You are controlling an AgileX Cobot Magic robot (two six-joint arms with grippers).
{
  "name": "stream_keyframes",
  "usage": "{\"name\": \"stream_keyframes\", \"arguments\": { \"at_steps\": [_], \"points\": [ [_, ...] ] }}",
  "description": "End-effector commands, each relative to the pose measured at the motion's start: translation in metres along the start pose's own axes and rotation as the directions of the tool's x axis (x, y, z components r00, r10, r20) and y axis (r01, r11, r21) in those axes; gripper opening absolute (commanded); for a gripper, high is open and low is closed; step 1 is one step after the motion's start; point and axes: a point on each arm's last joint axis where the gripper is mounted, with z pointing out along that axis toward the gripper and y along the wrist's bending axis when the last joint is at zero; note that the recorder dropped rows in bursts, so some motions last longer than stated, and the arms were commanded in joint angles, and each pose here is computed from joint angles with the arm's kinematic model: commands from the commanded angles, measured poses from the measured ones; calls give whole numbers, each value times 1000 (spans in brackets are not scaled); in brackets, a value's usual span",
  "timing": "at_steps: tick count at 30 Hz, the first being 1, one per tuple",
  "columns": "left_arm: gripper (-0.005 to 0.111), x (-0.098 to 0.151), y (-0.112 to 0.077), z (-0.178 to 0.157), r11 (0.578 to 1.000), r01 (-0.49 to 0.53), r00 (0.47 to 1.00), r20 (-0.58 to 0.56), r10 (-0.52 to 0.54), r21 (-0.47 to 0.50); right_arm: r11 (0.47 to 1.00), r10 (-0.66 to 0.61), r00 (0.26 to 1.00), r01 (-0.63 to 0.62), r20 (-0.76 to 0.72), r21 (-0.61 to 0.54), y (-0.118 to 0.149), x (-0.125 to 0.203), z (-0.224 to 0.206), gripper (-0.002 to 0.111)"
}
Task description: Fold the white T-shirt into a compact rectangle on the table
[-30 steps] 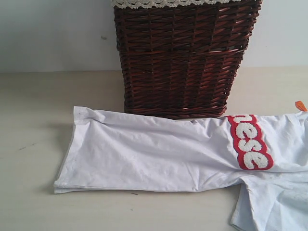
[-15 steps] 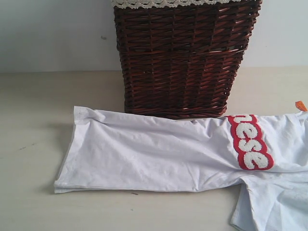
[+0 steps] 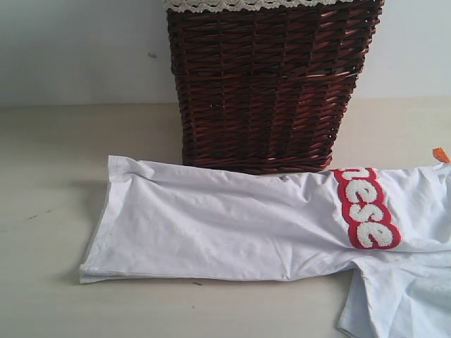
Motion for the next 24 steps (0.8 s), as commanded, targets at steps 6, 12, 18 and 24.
{"name": "stream_keyframes", "arguments": {
  "at_steps": [6,12,18,24],
  "points": [
    [1,-1,0,0,1000,-6,1000,17,6,-7,536,17,970,-213,-242,-817,37,29,66,0],
    [1,-1,0,0,1000,-6,1000,17,6,-7,496,-35,964,-213,-265,-842,28,43,106,0],
    [1,-1,0,0,1000,-6,1000,17,6,-7,380,-260,957,-22,-130,-925,59,37,141,0],
    [1,-1,0,0,1000,-6,1000,17,6,-7,422,-462,886,178,-42,-889,106,37,184,0]
  ]
}}
